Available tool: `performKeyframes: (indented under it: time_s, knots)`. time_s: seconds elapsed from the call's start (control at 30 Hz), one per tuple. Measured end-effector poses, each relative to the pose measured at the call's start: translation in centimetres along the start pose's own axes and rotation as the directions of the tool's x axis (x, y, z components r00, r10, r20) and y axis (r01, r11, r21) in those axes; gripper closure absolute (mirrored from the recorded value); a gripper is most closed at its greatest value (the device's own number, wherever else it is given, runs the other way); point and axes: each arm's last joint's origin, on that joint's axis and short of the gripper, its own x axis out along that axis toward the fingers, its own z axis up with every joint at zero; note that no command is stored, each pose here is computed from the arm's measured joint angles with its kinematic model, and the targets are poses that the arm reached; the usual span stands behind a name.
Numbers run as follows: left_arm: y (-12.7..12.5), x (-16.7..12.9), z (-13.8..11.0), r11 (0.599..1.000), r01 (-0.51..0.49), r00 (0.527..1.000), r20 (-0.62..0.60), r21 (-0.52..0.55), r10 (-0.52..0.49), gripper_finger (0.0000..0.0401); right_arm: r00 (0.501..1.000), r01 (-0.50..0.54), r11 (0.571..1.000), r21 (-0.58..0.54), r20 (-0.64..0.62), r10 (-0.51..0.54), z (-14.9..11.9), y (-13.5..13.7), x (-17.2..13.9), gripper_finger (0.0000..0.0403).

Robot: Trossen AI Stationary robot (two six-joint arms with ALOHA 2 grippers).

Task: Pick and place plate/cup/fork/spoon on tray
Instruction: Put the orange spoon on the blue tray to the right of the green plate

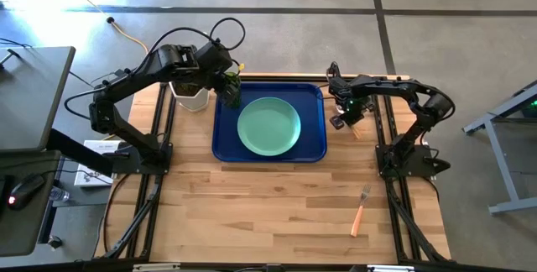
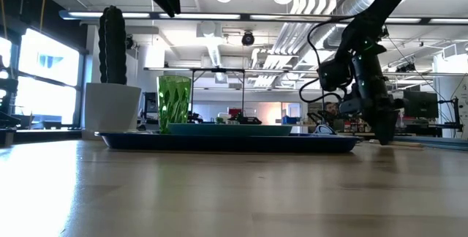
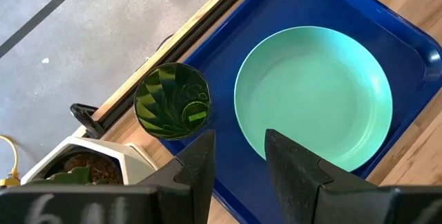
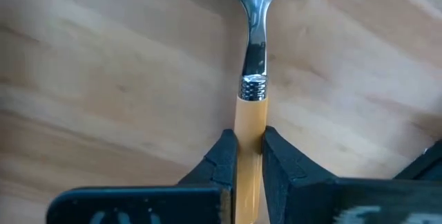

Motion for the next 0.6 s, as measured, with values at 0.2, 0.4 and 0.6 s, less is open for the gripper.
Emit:
performKeyframes:
  time_s: [0.2,0.4,0.6]
  knots:
    - [0.0,0.0,0.0,0.999,0.000,1.000,0.001,0.034,0.000,0.0286,1.000,-0.028,1.000,0.006,-0.011,0.028,-0.1,0.8,-0.5,0.0385]
    - [-0.1,0.0,0.3,0.996,0.006,0.999,0.033,0.085,-0.009,0.0286,0.999,-0.037,0.999,0.018,0.008,0.036,0.1,2.1,-1.6,0.0385]
    - [-0.1,0.0,0.4,0.988,0.005,0.999,0.041,0.157,-0.011,0.0286,0.998,-0.048,0.998,0.034,0.040,0.047,0.3,3.7,-3.3,0.0387]
